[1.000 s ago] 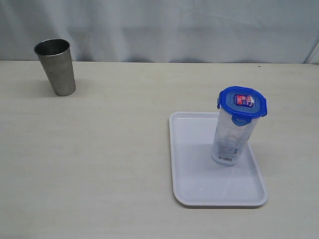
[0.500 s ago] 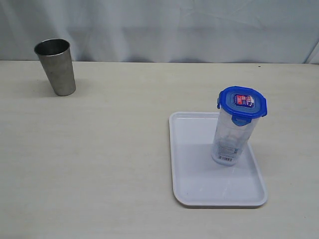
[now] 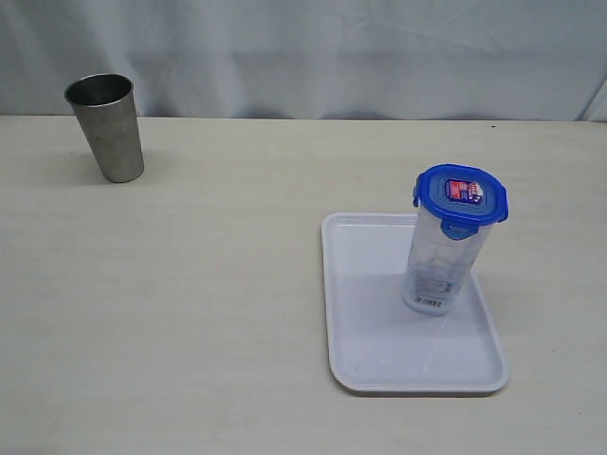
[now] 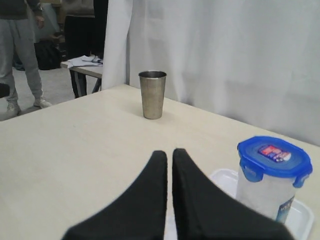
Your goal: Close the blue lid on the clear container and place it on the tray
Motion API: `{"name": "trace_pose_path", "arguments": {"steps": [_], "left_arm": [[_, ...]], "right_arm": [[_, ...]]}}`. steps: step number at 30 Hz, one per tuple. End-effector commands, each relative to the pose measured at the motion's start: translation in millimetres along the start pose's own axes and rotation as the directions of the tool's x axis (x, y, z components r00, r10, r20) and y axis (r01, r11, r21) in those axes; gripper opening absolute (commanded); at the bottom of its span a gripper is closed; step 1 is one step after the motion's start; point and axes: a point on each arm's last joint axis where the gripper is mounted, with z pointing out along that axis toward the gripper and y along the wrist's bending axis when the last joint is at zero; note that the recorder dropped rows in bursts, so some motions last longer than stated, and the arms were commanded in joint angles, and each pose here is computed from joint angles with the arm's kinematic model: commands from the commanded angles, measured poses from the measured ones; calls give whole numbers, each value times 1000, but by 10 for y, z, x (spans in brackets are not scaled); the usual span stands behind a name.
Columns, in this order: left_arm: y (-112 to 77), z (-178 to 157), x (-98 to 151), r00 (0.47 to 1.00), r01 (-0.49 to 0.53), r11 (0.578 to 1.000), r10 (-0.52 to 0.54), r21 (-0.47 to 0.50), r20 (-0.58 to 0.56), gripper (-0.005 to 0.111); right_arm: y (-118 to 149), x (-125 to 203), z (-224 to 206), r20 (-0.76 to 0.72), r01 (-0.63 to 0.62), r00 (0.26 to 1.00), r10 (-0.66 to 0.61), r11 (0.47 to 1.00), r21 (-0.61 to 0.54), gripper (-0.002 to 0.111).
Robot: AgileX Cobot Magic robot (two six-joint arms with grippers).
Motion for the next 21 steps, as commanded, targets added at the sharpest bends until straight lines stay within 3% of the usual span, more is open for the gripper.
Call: {"name": "trace_pose_path", "arguments": {"steps": [1,4,9,14,21], "left_arm": [[0,2,8,1000,6,1000,-6,-2,1,0],[0,2,8,1000,6,1000,-6,-2,1,0],[0,2,8,1000,6,1000,-6,-2,1,0],[0,2,8,1000,6,1000,-6,-2,1,0],[0,2,8,1000,6,1000,-6,-2,1,0]], "right_arm": [[-45,243,98,-76,30,997,-24,996,82,4],[-132,397,166,-97,136,988,-119,972,192,4],[-280,423,212,231,88,950,-208,894,440,4],[-303,416,198,162,192,934,-319,828,527,4],[-343,629,221,13,89,994,-111,854,513,4]]}}
